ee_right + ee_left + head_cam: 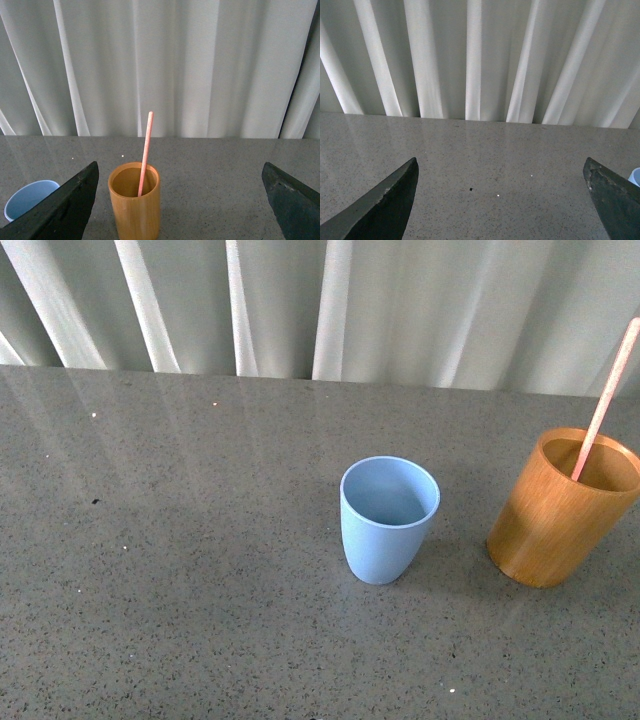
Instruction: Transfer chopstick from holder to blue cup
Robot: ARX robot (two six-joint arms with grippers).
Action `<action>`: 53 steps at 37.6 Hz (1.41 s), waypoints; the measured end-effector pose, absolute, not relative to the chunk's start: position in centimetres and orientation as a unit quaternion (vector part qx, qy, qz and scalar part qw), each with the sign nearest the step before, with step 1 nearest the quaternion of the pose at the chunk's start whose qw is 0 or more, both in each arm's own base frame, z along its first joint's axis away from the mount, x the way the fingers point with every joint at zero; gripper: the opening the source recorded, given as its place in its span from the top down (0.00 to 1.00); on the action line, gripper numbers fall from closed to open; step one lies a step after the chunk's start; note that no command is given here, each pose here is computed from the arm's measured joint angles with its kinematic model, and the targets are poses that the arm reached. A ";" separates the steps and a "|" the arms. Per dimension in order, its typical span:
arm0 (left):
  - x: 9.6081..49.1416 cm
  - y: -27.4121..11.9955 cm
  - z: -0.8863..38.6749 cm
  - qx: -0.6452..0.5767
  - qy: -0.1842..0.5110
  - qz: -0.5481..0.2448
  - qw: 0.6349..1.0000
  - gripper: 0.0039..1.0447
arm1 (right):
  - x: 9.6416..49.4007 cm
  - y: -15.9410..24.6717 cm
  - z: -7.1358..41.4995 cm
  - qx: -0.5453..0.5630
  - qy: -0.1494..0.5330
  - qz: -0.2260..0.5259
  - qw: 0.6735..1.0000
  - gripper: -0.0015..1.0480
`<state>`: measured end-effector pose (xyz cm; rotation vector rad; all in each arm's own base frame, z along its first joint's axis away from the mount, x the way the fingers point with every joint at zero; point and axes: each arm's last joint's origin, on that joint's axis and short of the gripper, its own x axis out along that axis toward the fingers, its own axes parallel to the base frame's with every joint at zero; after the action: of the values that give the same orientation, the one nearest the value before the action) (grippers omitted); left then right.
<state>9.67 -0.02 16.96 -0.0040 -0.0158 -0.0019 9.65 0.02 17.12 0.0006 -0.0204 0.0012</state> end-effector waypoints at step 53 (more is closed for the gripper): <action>9.7 0.0 17.0 -0.002 -0.008 -0.001 1.000 0.06 | 23.4 -2.2 14.2 0.009 0.151 0.085 0.985 0.10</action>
<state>9.67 -0.02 16.96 -0.0044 -0.0162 -0.0019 23.40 -2.25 14.21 0.0183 0.3042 0.1713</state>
